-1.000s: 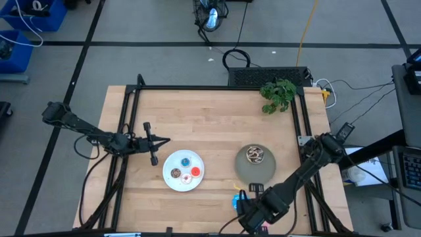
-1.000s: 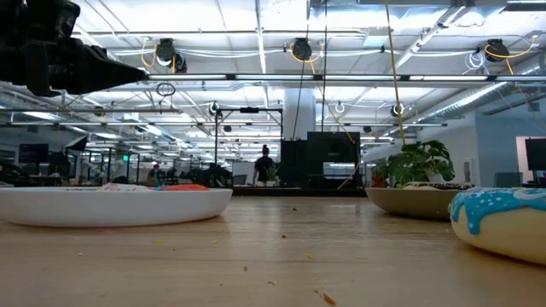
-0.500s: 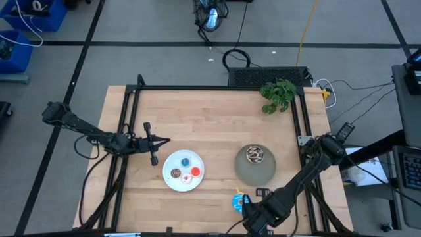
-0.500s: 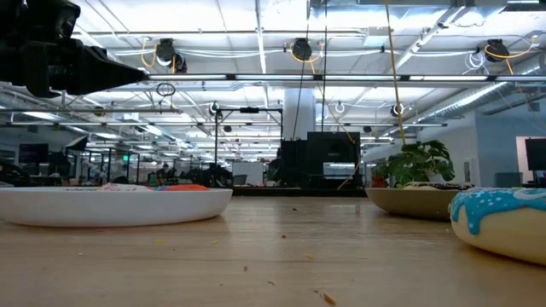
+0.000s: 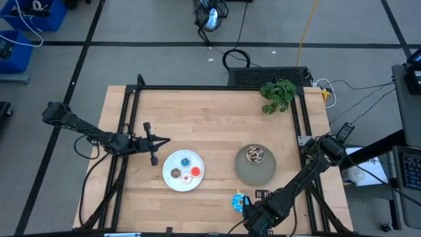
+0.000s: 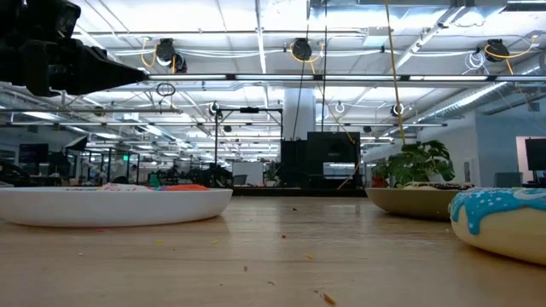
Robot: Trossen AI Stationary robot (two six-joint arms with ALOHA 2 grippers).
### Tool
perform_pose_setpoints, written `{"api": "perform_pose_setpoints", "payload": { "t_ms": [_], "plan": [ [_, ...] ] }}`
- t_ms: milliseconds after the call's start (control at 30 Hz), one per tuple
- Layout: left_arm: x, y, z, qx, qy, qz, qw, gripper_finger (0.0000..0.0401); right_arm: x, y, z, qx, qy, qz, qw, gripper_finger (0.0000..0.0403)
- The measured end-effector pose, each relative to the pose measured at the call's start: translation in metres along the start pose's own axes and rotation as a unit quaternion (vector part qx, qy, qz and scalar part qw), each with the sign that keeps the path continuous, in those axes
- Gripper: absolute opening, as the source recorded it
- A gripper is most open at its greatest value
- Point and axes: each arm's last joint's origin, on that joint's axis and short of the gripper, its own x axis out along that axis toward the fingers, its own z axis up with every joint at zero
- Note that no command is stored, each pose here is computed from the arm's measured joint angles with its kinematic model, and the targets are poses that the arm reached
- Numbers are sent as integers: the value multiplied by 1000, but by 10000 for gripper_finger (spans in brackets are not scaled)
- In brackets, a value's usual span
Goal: Pick & Place donuts
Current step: Put the large pink donut on the gray plate
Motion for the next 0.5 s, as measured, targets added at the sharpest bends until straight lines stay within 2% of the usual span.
{"api": "perform_pose_setpoints", "payload": {
  "t_ms": [133, 233, 333, 500],
  "plan": [
    [0, 0, 0, -2, 0, 0, 1000, 6, 0, -3, -1, -2, -10, -30, 1000, 195],
    [0, 0, 0, -5, 0, 0, 1000, 6, 1, -3, -4, -7, -21, -51, 998, 228],
    [0, 0, -1, -3, 3, -2, 1000, 6, 7, -3, -8, -13, -24, -57, 998, 244],
    [0, -1, -1, -2, 5, -2, 1000, 6, 22, -5, -15, -21, -25, -56, 998, 248]
  ]
}}
